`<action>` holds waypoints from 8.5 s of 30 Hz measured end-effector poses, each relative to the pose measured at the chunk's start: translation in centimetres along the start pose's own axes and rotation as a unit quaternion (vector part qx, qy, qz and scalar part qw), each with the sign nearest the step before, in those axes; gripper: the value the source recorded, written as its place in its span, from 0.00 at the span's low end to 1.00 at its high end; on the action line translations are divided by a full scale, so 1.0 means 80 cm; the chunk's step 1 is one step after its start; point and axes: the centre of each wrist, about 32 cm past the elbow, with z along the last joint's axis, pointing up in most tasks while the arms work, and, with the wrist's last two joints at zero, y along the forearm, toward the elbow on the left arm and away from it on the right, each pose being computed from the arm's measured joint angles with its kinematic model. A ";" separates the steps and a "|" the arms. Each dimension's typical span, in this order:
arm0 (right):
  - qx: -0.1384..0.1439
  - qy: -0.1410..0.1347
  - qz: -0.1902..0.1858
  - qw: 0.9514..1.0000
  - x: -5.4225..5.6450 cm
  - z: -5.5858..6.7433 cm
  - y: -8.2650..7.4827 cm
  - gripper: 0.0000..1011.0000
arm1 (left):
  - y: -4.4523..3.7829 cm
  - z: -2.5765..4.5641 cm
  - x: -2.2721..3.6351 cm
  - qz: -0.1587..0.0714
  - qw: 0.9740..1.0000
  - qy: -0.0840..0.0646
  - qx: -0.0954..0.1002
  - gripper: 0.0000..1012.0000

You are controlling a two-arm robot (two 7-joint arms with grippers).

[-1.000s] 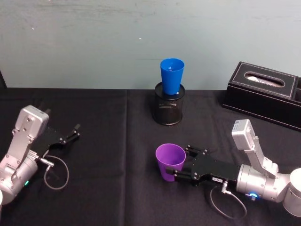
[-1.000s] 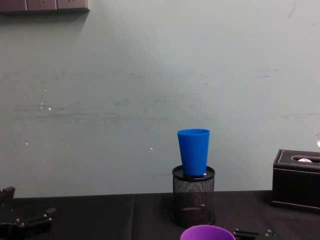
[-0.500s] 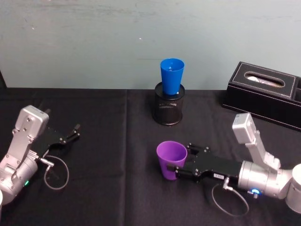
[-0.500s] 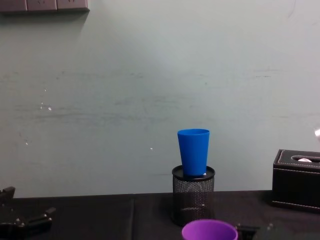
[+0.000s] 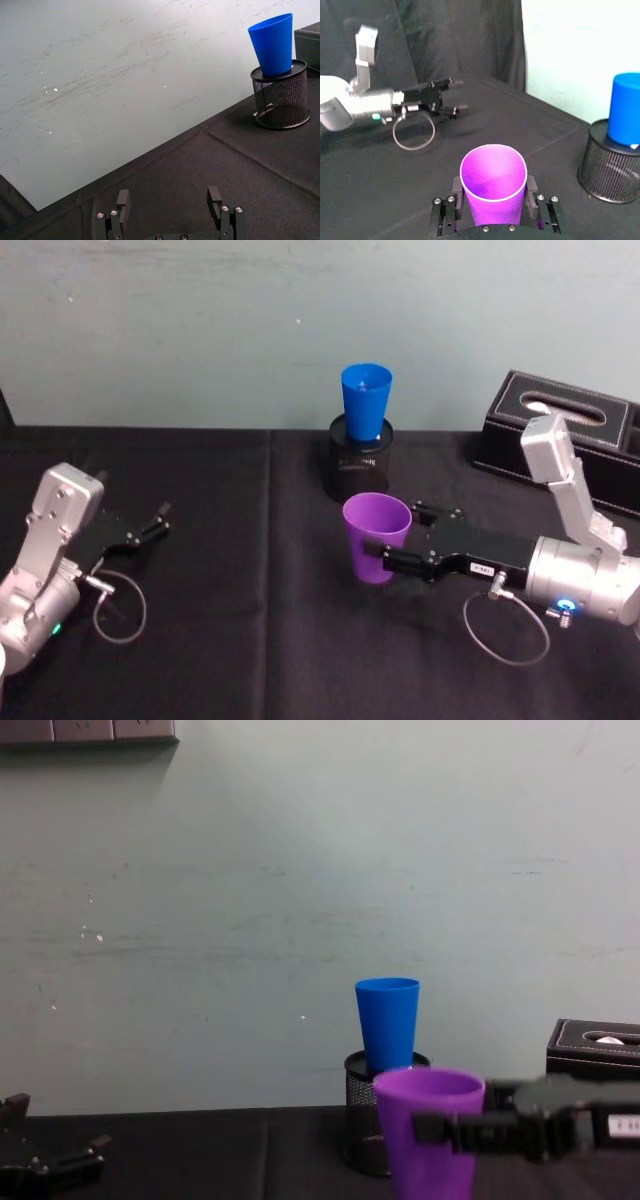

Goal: Pick up one cup with a gripper and tap it against the other cup.

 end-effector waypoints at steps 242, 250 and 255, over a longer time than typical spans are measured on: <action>0.028 0.018 -0.173 0.984 0.060 0.079 0.102 0.72 | 0.000 0.0000 0.0000 0.000 1.000 0.000 0.000 1.00; 0.028 0.018 -0.173 0.984 0.060 0.079 0.102 0.72 | 0.000 0.0000 0.0000 0.000 1.000 0.000 0.000 1.00; 0.028 0.018 -0.173 0.984 0.060 0.079 0.102 0.72 | 0.000 0.0000 0.0000 0.000 1.000 0.000 0.000 1.00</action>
